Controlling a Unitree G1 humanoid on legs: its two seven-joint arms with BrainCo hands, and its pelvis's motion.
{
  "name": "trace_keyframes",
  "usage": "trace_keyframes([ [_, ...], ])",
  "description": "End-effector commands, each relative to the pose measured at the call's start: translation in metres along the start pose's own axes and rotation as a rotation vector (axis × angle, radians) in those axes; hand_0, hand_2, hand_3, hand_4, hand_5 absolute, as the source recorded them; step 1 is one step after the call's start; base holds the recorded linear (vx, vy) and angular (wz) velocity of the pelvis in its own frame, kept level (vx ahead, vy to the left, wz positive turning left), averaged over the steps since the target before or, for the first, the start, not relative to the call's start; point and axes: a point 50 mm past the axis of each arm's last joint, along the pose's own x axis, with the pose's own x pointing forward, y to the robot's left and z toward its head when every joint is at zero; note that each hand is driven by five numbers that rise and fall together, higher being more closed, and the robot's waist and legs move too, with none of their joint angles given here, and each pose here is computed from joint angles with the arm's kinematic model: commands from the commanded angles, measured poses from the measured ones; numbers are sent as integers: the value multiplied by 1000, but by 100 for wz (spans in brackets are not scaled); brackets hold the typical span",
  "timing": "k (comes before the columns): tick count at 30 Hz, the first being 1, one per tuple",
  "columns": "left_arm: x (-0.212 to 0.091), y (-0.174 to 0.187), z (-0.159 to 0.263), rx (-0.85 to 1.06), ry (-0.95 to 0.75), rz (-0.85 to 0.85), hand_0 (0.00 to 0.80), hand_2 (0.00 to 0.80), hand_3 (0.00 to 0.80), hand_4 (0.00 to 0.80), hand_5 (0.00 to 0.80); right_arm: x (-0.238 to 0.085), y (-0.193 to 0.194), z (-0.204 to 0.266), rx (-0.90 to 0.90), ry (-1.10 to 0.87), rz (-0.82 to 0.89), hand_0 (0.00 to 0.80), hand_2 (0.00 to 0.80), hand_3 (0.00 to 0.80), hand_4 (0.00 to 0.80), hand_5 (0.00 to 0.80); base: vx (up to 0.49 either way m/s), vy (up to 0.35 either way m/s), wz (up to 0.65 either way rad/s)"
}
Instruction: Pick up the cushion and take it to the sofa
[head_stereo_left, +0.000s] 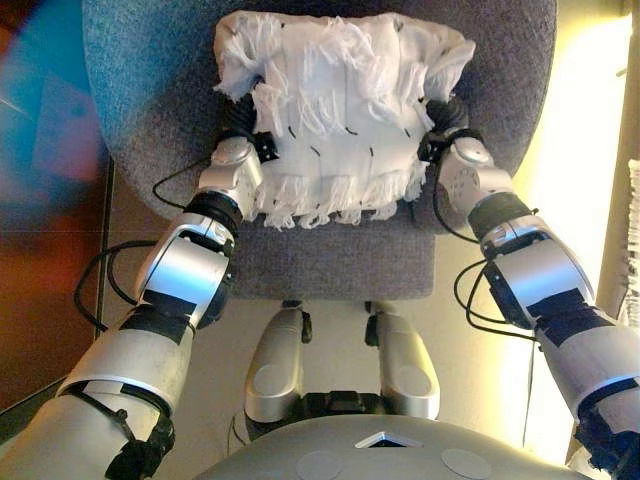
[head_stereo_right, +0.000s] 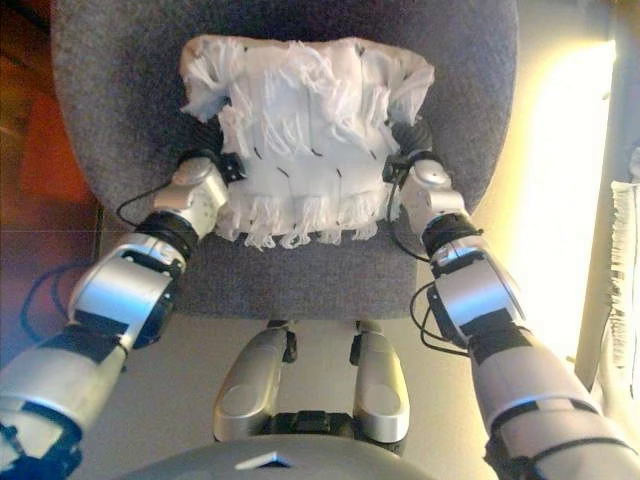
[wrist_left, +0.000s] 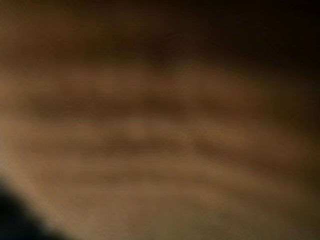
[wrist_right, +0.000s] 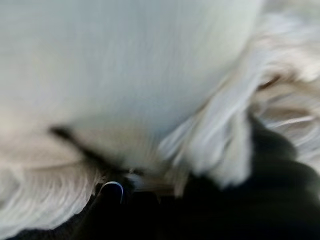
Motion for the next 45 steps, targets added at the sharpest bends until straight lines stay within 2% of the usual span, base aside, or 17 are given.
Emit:
trace_keyframes([
  [1,-7,-43,3,2,20,-135,0,0,0,0,0,3,12,28,-49,-98,-4,0,0,0,0,0,17,-9,-3],
  [3,-4,-30,1,-47,33,-101,0,0,0,0,0,2,-4,32,-16,-126,-68,0,0,0,0,0,17,-12,-4],
  [8,-2,39,-40,5,139,54,0,0,0,0,0,-8,-63,20,56,-159,-219,0,0,0,0,0,14,-22,-4],
  [10,-9,88,-67,5,201,153,0,0,0,0,0,-21,-108,6,82,-146,-318,0,0,0,0,0,7,-33,-2],
  [12,-18,116,-89,-2,272,211,0,0,0,0,0,-34,-136,-13,106,-107,-403,0,0,0,0,0,43,-33,-6],
  [13,-29,139,-108,16,332,251,0,0,0,0,0,-49,-162,-34,133,-74,-473,0,0,0,0,0,47,-36,-8],
  [14,-31,142,-111,21,341,261,0,0,0,0,0,-52,-166,-38,139,-66,-489,0,0,0,0,0,52,-54,-3],
  [17,-59,182,-147,33,455,367,0,0,0,0,0,-92,-209,-86,163,38,-622,0,0,0,0,0,54,-54,8],
  [19,-90,211,-177,13,547,462,0,0,0,0,0,-131,-233,-126,177,123,-714,0,0,0,0,0,57,-58,15],
  [23,-142,243,-219,50,686,539,0,0,0,0,0,-196,-263,-172,224,243,-821,0,0,0,0,0,43,-61,17],
  [28,-209,261,-263,117,877,588,0,0,0,0,0,-269,-264,-229,202,494,-902,0,0,0,0,0,94,-28,11],
  [33,-263,258,-295,103,1056,585,0,0,0,0,0,-328,-222,-289,127,848,-806,0,0,0,0,0,65,-40,-6],
  [39,-310,226,-328,115,1283,429,0,0,0,0,0,-357,-161,-330,52,1163,-603,0,0,0,0,0,5,-15,-15],
  [43,-321,203,-341,101,1341,362,0,0,0,0,0,-356,-132,-341,-7,1262,-441,0,0,0,0,0,0,0,0],
  [45,-318,197,-342,89,1346,342,0,0,0,0,0,-349,-124,-343,-38,1276,-442,0,0,0,0,0,0,0,0],
])
